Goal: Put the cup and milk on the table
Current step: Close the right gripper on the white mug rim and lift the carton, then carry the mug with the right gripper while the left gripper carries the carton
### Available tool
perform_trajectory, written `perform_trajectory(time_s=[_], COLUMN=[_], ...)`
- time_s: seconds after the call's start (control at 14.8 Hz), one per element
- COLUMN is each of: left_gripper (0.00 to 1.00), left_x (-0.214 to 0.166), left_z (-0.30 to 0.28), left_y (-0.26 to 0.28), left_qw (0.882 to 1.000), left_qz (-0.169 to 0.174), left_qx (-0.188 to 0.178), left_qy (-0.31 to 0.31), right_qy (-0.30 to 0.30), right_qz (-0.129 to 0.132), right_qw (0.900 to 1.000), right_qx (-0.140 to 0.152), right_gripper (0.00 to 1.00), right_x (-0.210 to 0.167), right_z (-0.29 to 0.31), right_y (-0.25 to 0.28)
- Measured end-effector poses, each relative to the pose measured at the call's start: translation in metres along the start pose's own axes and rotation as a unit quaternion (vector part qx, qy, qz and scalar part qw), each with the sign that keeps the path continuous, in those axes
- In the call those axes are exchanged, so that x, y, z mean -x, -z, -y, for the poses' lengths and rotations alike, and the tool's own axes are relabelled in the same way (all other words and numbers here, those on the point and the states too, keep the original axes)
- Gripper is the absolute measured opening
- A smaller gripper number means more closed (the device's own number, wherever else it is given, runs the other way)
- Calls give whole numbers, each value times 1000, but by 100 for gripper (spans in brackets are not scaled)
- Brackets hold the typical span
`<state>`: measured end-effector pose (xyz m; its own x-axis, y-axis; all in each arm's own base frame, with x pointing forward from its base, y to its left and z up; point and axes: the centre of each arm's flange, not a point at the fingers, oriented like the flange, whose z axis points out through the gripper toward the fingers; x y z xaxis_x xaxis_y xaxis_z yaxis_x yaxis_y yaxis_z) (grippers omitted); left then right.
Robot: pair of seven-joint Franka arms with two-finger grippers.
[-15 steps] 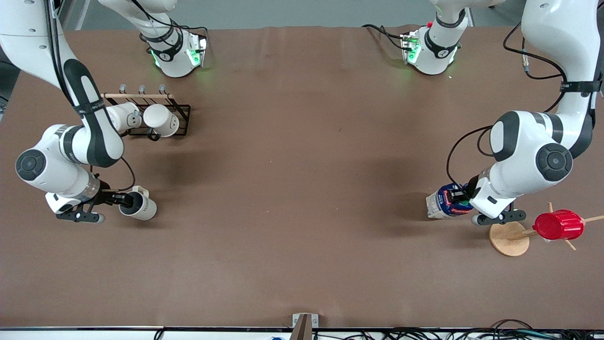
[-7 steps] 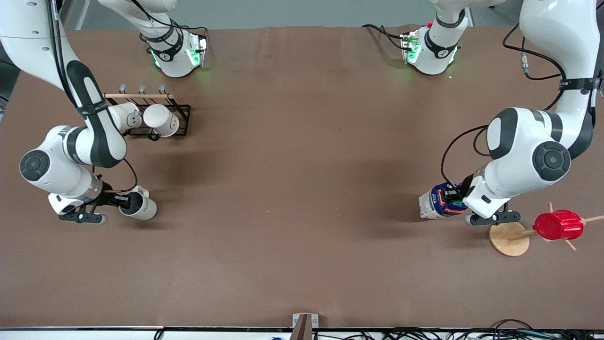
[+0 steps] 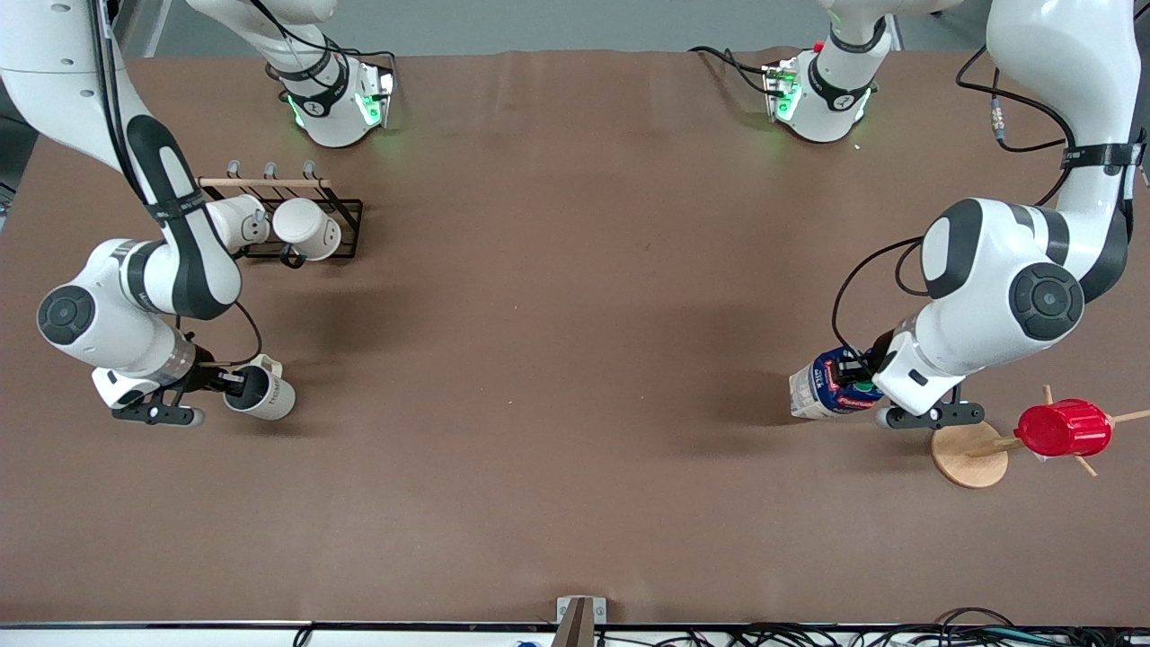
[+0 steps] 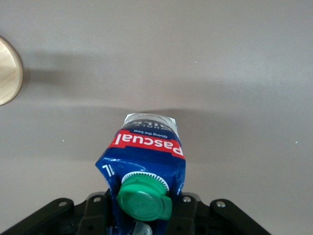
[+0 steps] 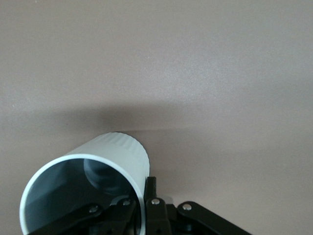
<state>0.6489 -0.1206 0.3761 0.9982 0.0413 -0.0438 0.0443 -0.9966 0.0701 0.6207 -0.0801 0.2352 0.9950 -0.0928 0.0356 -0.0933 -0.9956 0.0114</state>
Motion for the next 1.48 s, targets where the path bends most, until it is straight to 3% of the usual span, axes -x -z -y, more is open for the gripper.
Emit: perform_trajectory(time_s=[0.94,1.21,1.48], left_gripper=[39,39,39], left_x=[8,10,10], left_z=[-40,-53,-62], left_y=[12,21,32], left_qw=[1000,1000,1000], left_qz=[-4,-1,-1], left_qx=[12,12,12], left_qy=[10,10,12], right_qy=[-8,-55,-101], right_qz=[-4,17,-1], right_qw=[1000,998,995], right_qx=[0,-1,-8], right_gripper=[4,4,4], right_x=[-8,-30,-30], right_z=[7,83,192], right_y=[10,51,83])
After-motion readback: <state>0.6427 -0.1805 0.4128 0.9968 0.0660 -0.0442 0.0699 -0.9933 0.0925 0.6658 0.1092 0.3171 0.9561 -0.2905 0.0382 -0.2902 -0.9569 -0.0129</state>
